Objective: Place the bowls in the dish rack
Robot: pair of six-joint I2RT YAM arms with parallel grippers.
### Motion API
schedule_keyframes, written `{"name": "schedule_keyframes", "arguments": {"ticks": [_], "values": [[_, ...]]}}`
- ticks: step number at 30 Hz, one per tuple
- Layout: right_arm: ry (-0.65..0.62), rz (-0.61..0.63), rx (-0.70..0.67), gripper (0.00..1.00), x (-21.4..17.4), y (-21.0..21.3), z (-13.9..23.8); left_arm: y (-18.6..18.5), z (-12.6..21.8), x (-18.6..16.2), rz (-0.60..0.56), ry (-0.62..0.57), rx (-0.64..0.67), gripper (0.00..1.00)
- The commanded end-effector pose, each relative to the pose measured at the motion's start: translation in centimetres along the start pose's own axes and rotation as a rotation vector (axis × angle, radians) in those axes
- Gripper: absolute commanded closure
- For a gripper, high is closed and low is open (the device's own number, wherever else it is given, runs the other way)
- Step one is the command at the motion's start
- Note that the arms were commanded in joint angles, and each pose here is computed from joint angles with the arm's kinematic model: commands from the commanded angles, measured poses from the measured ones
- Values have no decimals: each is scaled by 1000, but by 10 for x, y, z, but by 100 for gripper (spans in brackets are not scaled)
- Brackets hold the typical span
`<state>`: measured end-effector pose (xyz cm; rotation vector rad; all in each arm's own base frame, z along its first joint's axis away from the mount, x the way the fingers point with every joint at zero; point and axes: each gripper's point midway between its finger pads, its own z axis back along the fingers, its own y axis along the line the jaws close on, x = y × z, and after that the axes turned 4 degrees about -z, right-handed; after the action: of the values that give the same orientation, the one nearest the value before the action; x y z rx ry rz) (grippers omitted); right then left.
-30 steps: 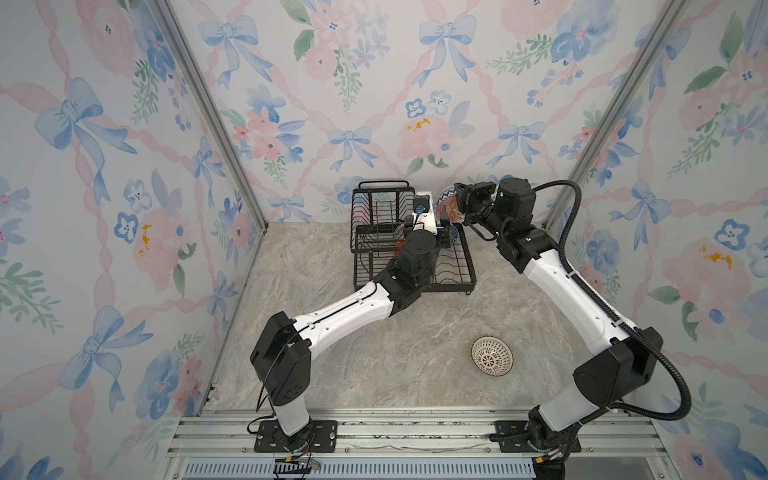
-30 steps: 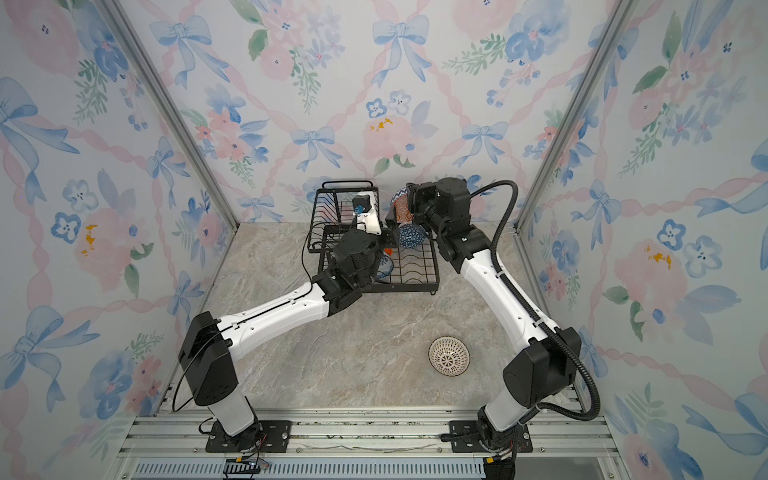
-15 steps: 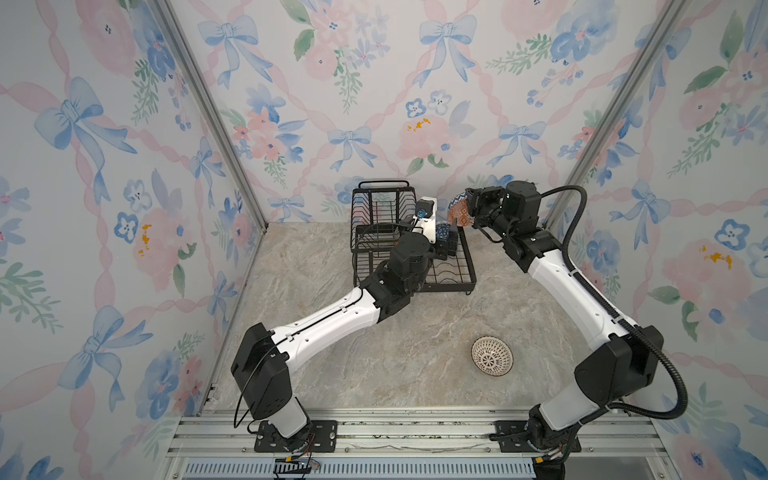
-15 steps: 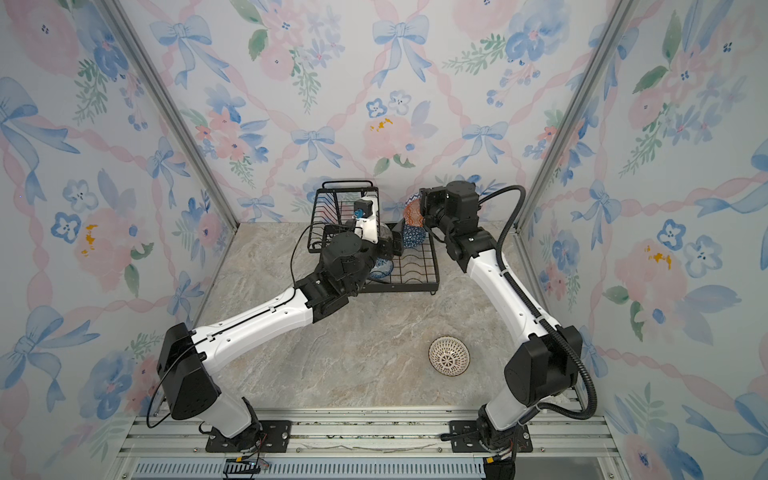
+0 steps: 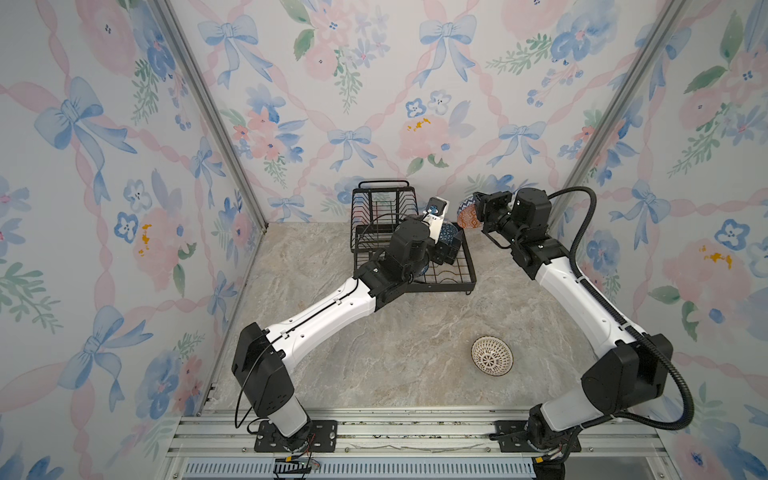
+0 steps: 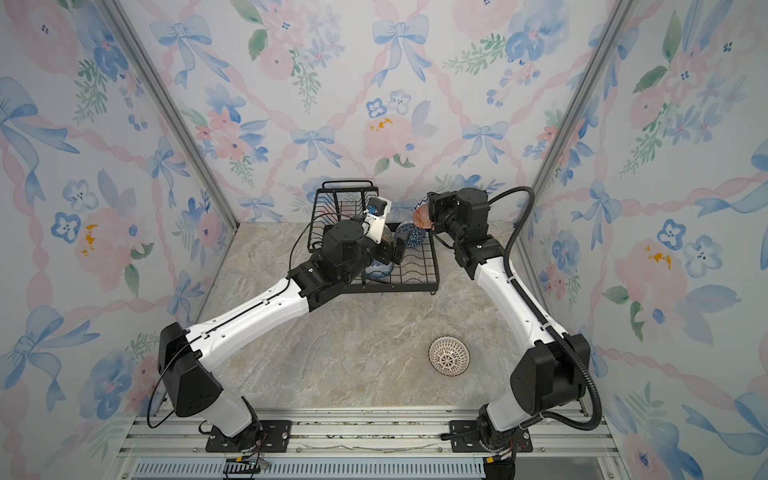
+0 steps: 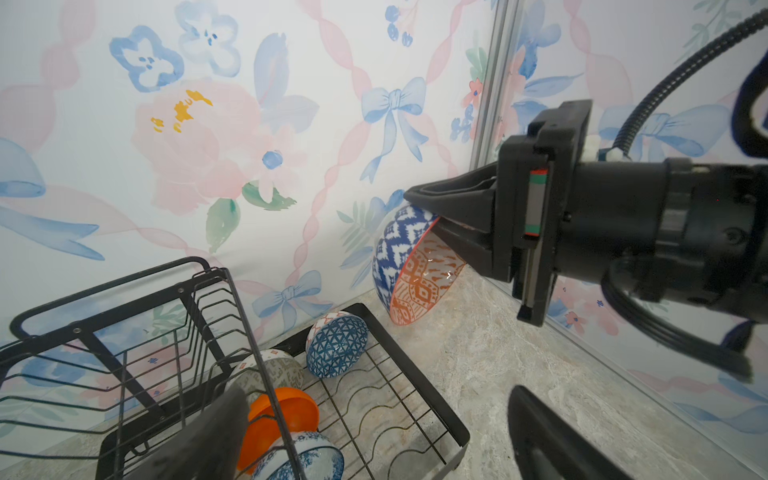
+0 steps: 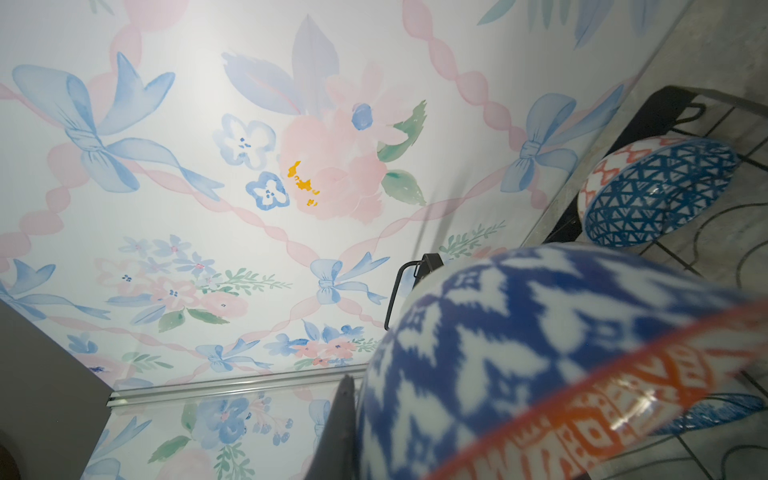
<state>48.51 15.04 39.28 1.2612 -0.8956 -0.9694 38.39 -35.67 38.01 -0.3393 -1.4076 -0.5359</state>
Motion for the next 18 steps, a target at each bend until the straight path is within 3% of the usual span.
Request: {"name": "schedule_keyframes", "arguments": {"ticks": [1, 7, 18], "values": [[38, 93, 150, 100, -4, 35, 7, -3, -4, -11, -42, 53, -40, 2], [60, 196, 109, 100, -8, 20, 5, -3, -8, -19, -117, 74, -41, 2], [86, 235, 13, 100, -10, -23, -9, -1, -16, -31, -268, 121, -19, 2]]}}
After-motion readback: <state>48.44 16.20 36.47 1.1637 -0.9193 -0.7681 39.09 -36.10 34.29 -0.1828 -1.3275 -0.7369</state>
